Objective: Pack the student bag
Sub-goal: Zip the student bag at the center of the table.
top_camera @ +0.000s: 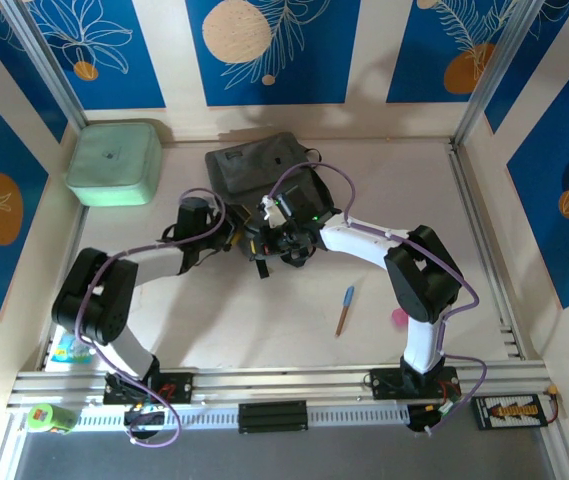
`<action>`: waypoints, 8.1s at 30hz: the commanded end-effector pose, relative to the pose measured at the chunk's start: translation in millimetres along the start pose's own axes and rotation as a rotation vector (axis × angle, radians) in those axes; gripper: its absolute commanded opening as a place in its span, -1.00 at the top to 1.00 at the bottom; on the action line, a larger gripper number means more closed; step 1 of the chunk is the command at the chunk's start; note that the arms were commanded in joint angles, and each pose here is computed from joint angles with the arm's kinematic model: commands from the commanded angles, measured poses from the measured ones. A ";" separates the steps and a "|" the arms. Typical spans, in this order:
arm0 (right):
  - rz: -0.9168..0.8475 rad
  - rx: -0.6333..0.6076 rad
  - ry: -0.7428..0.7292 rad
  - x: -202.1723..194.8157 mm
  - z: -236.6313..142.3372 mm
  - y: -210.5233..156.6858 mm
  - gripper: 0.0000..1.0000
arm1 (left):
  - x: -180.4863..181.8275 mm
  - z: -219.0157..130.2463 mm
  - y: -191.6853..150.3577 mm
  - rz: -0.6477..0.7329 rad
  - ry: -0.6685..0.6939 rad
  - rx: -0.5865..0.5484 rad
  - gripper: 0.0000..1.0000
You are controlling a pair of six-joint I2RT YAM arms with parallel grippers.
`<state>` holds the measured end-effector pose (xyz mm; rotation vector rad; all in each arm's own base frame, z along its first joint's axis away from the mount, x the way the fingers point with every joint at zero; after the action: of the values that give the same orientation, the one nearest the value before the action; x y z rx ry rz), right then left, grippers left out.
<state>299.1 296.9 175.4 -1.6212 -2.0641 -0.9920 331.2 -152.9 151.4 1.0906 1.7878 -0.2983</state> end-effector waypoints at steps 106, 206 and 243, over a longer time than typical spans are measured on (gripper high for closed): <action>0.120 0.017 -0.124 36.8 -12.1 -7.7 1.00 | -16.3 18.1 -8.1 -0.065 0.040 -0.046 1.00; -0.101 0.013 -0.111 -49.8 -60.6 -12.8 1.00 | 9.0 -56.6 30.1 0.135 0.358 0.004 -0.19; -0.101 0.145 -0.286 -34.6 -10.7 -20.7 0.92 | 46.9 -61.8 -9.7 -0.044 0.378 -0.066 0.87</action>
<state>286.3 296.0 165.2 -1.4895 -2.3413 -0.8410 284.1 -103.4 147.9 1.1069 2.0949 -0.1347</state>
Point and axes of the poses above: each hand's point on the last joint's axis, 136 mm out from that joint toward the fingers, its own z axis out along the fingers, its own x axis along the line the jaws close on, y = z × x, the point moved 10 cm from there along -z, back along the fingers, and after that the axes turned 9 degrees about z, right-handed, at the moved point
